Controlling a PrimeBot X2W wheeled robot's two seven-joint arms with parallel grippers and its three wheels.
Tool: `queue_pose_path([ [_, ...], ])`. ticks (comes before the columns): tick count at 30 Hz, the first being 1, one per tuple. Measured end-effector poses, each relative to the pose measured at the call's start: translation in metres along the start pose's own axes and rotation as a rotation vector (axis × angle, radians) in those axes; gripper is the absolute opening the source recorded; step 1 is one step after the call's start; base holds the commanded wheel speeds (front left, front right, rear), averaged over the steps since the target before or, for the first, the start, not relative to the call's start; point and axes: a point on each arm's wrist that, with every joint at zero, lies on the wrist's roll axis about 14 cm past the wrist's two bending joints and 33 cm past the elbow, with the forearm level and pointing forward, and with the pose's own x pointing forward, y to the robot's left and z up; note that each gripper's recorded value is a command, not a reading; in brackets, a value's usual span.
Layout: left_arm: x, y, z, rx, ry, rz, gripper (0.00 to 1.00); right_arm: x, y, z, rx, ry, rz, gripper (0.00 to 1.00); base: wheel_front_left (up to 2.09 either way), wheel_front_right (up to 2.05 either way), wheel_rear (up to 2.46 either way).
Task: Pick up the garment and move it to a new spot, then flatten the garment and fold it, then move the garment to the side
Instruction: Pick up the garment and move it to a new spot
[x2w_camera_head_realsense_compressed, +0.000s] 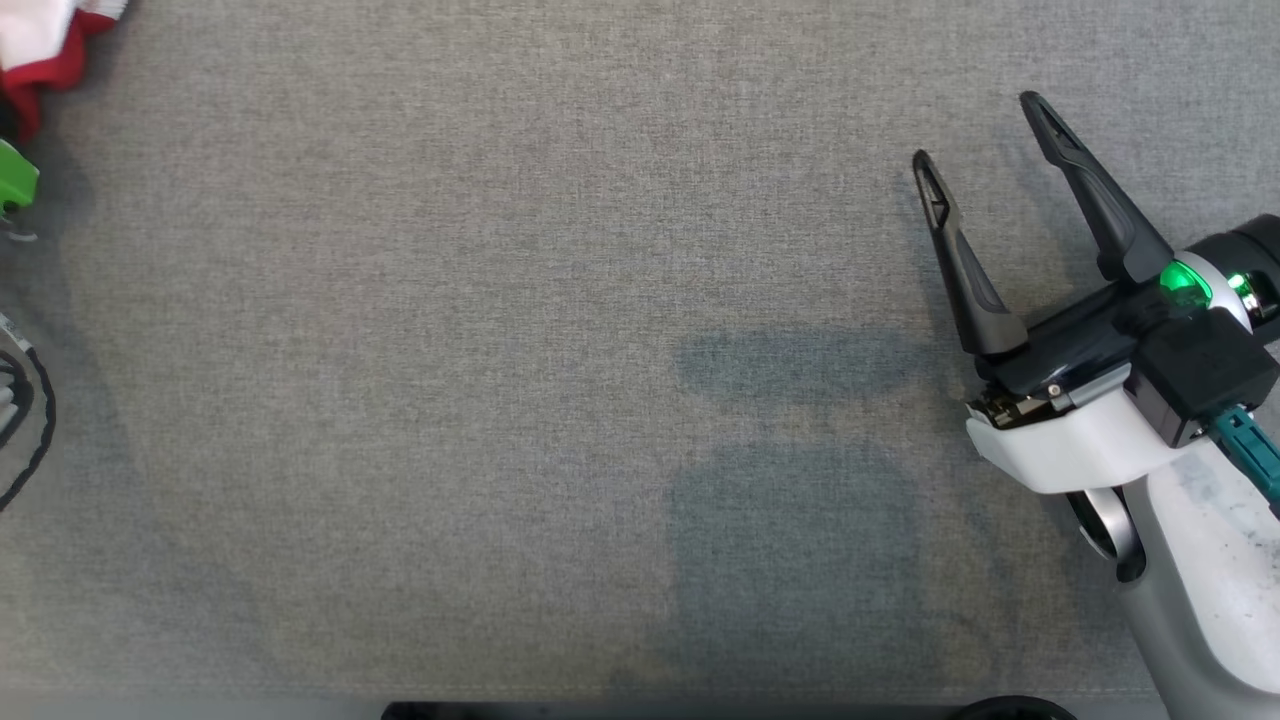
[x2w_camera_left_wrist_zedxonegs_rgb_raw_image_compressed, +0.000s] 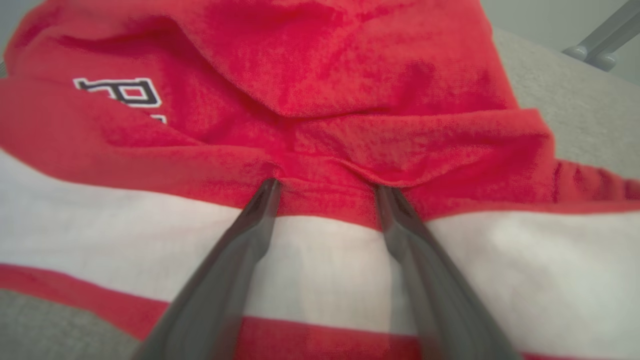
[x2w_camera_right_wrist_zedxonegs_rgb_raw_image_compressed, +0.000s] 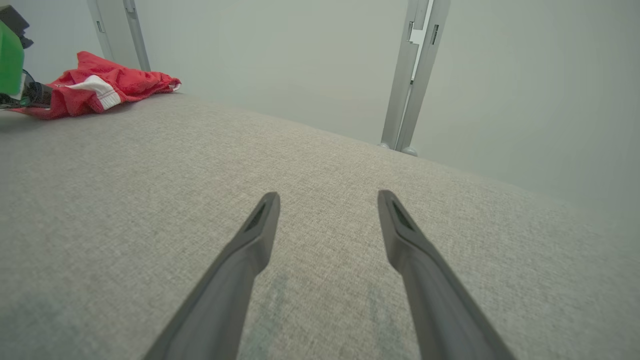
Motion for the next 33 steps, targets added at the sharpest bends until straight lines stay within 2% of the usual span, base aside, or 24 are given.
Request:
queue_pose_path([
  [1, 0.004, -0.001, -0.005, -0.006, 0.019, -0.001, 1.0, -0.004, -0.003, -0.004, 0.0, 0.012, -0.011, 1.0, 0.0, 0.0, 0.0],
  [2, 0.007, -0.002, -0.007, -0.007, 0.029, -0.002, 0.42, -0.006, -0.005, -0.007, 0.002, 0.021, -0.022, 1.0, 0.0, 0.0, 0.0],
  [3, 0.009, -0.004, -0.009, 0.002, 0.042, -0.008, 0.0, -0.009, -0.008, -0.009, 0.002, 0.03, -0.03, 1.0, 0.0, 0.0, 0.0],
  [10, 0.005, -0.027, -0.001, 0.012, 0.054, -0.083, 0.0, -0.015, -0.012, -0.008, 0.015, 0.043, -0.069, 1.0, 0.0, 0.0, 0.0],
  [17, -0.031, -0.052, 0.011, 0.117, 0.022, -0.181, 0.0, -0.02, 0.002, 0.018, 0.056, 0.011, -0.086, 1.0, 0.0, 0.0, 0.0],
  [23, -0.078, -0.107, 0.014, 0.187, -0.012, -0.355, 0.0, -0.042, 0.013, 0.036, 0.083, 0.015, -0.122, 1.0, 0.0, 0.0, 0.0],
  [33, -0.191, -0.217, -0.015, 0.202, -0.042, -0.671, 0.0, -0.084, 0.027, 0.077, 0.095, -0.025, -0.178, 1.0, 0.0, 0.0, 0.0],
])
